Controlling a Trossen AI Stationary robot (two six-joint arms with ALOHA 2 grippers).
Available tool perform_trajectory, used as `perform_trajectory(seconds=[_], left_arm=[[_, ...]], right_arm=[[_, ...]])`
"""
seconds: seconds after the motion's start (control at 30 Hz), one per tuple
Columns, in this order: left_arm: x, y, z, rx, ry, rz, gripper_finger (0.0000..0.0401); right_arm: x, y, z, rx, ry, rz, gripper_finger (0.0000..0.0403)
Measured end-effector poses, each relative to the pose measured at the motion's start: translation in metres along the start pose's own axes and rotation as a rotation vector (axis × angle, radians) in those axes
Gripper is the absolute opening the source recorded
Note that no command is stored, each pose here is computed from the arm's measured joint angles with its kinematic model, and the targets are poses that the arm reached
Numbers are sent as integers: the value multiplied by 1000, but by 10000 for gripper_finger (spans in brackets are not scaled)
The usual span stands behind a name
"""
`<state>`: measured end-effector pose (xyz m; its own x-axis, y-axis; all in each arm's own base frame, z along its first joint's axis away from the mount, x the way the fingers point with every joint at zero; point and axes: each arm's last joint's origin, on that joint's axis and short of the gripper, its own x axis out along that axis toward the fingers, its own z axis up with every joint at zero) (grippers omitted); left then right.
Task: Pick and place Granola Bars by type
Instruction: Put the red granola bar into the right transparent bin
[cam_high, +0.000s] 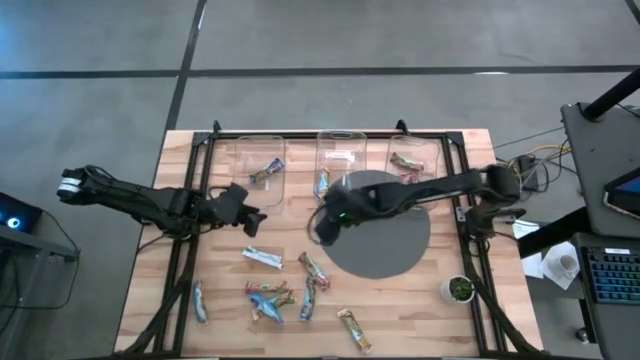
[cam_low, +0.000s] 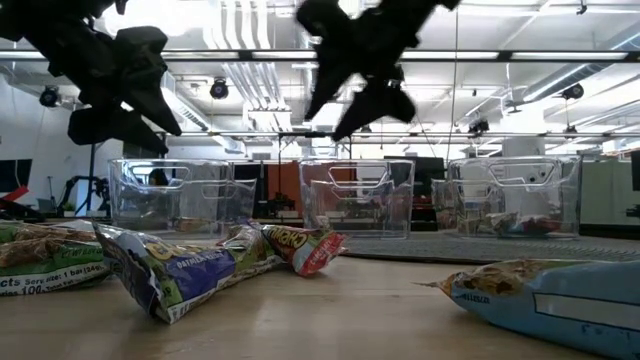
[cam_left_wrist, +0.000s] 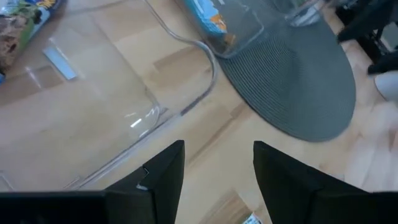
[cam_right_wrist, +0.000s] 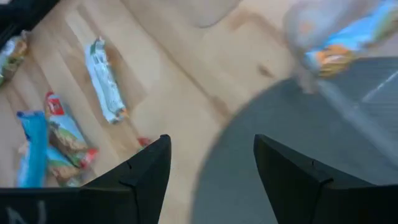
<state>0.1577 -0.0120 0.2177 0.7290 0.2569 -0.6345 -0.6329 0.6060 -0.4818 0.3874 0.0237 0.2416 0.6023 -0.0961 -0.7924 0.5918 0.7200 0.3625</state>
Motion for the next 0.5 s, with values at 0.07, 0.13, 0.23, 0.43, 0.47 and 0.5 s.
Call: perform_trajectory(seconds=[0.07, 0.13, 0.23, 0.43, 0.47, 0.5], left_arm=[[0, 0, 0, 10, 12, -6, 174], [0, 0, -1, 16, 34, -12, 174], [0, 2, -5, 27, 100, -19, 174], [-4, 4, -13, 39, 186, -17, 174], [-5, 3, -14, 40, 189, -25, 174], [-6, 2, -15, 45, 194, -32, 174]], right_arm=[[13, 13, 0, 10, 26, 18, 219], [26, 26, 0, 21, 49, 25, 219], [42, 41, -6, 11, 91, 0, 219], [72, 66, -31, -39, 182, -59, 219], [76, 69, -36, -41, 195, -67, 219], [79, 73, -40, -38, 200, -68, 219]])
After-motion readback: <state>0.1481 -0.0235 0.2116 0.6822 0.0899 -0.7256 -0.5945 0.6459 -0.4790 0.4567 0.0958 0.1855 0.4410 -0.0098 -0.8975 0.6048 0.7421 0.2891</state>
